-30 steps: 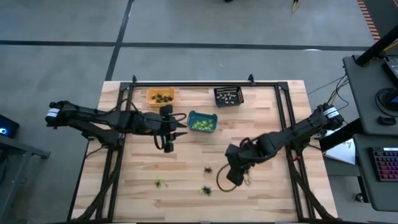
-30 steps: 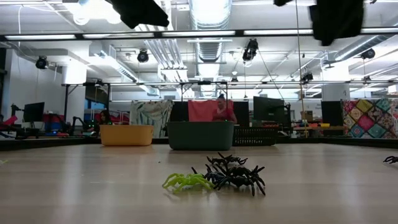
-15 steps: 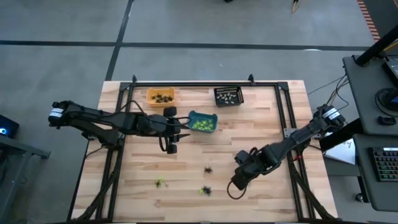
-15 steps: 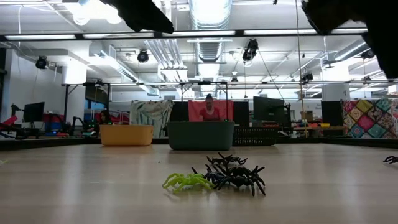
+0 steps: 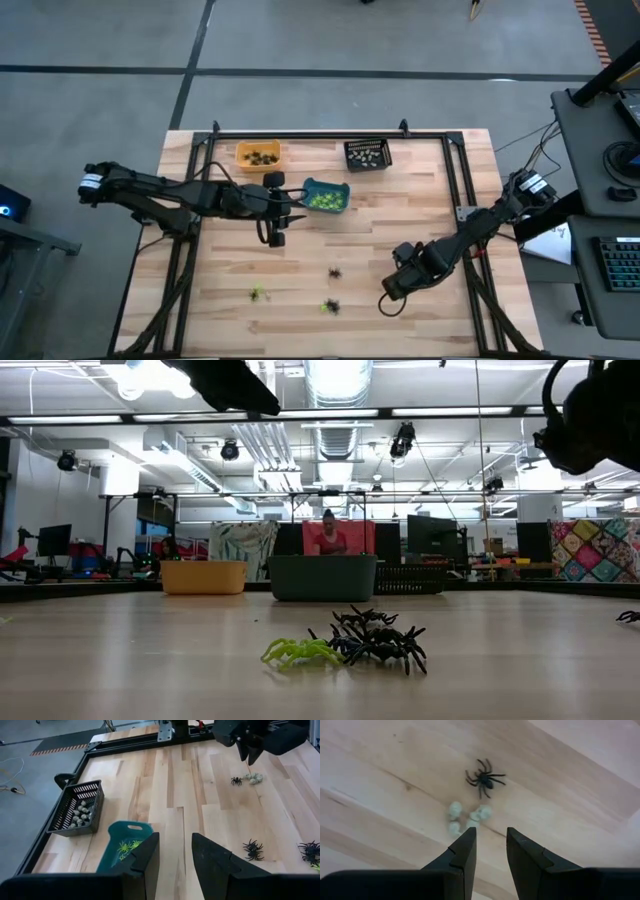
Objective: Sort Halloween decoration
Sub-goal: Put the white skull toy into the black bin
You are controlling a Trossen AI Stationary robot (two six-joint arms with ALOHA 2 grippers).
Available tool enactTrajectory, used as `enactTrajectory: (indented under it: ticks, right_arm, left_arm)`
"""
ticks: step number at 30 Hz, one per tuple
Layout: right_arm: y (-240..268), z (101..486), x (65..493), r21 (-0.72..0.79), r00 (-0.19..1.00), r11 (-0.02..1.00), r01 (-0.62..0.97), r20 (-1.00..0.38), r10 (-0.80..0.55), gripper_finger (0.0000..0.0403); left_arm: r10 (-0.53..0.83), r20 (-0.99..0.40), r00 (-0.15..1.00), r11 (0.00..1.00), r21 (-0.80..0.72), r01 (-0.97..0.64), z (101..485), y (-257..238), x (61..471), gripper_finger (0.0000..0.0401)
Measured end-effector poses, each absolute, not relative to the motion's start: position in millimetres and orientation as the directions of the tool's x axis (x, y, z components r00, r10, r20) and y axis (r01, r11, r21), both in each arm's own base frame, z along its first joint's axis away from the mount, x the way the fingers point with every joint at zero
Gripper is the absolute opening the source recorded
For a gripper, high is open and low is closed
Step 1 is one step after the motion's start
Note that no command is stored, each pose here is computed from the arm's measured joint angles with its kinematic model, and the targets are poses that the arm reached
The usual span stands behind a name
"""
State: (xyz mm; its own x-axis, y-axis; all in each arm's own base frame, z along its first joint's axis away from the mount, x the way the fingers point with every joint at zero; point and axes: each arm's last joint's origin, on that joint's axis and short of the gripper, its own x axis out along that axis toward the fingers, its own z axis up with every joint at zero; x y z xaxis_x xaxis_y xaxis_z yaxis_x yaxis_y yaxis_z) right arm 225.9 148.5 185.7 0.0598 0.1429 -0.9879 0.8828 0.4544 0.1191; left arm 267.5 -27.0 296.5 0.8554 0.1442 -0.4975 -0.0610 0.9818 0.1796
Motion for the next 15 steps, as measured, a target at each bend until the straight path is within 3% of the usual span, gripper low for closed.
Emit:
enactTrajectory:
  ticks: [15]
  right_arm:
    - [147.2, 172.5, 225.5, 0.166, 0.113, 0.432, 0.886, -0.983, 0.146, 0.0095]
  left_arm:
    - [0.145, -0.497, 0.855, 0.982, 0.18, -0.061, 296.5, -27.0, 267.5, 0.0097]
